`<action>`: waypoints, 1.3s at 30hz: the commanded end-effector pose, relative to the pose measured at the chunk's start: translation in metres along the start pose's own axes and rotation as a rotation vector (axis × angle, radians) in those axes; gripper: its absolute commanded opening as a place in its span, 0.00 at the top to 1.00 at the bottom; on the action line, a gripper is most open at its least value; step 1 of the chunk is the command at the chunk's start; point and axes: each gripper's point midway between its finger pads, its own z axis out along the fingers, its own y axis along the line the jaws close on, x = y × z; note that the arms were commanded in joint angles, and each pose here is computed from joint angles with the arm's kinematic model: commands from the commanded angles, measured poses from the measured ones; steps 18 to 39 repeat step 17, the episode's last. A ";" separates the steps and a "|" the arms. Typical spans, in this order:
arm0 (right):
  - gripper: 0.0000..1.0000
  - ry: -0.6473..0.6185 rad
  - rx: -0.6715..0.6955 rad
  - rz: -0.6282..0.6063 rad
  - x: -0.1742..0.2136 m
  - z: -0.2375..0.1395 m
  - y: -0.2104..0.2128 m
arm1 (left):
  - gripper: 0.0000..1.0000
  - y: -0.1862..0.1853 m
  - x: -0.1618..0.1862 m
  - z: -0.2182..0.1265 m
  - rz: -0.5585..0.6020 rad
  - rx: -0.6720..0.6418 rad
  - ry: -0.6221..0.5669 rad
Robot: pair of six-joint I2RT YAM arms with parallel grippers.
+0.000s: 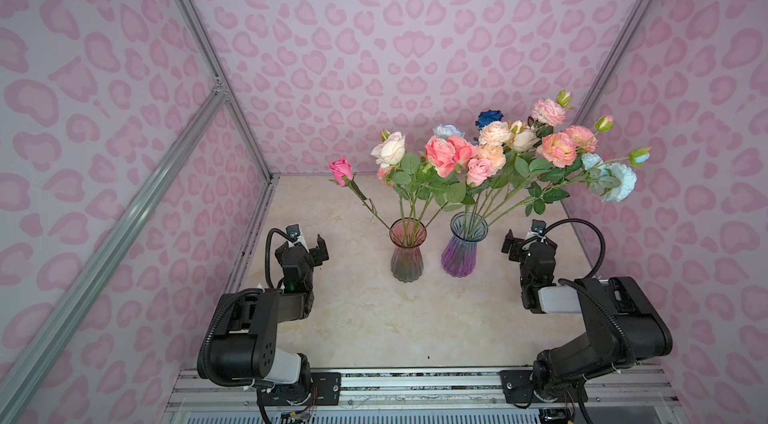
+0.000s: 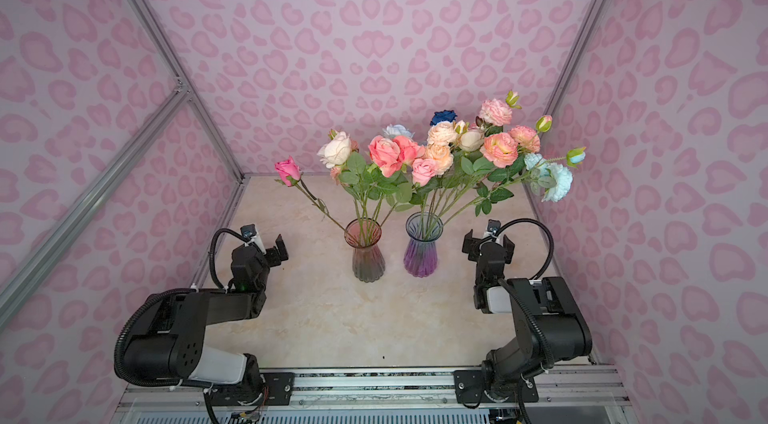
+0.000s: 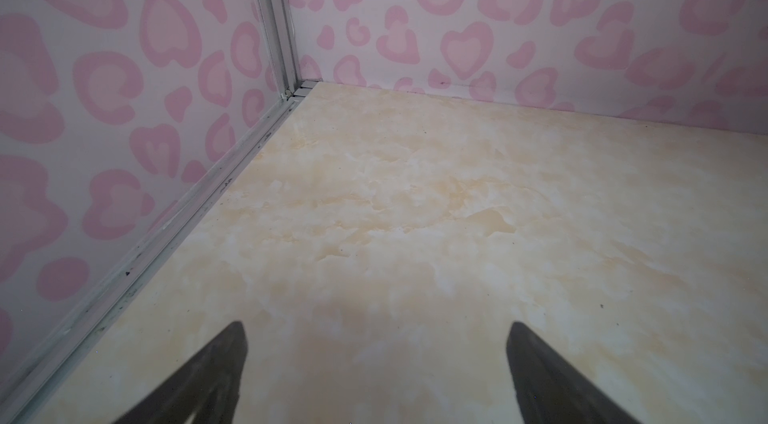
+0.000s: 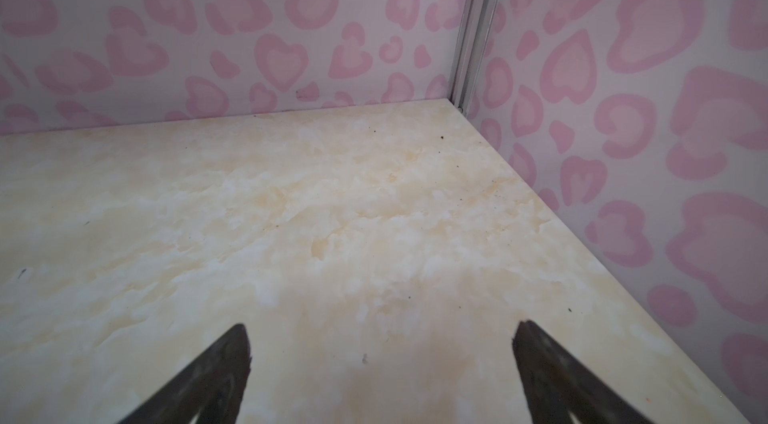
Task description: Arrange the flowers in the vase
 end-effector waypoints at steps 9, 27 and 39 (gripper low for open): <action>0.00 0.020 0.025 -0.018 0.001 0.000 -0.003 | 0.02 -0.002 -0.011 0.003 -0.007 0.009 -0.037; 0.00 0.019 0.026 -0.018 0.000 0.001 -0.003 | 0.02 -0.002 -0.013 0.001 -0.007 0.011 -0.046; 0.00 0.019 0.026 -0.018 0.000 0.001 -0.003 | 0.02 -0.002 -0.013 0.001 -0.007 0.011 -0.046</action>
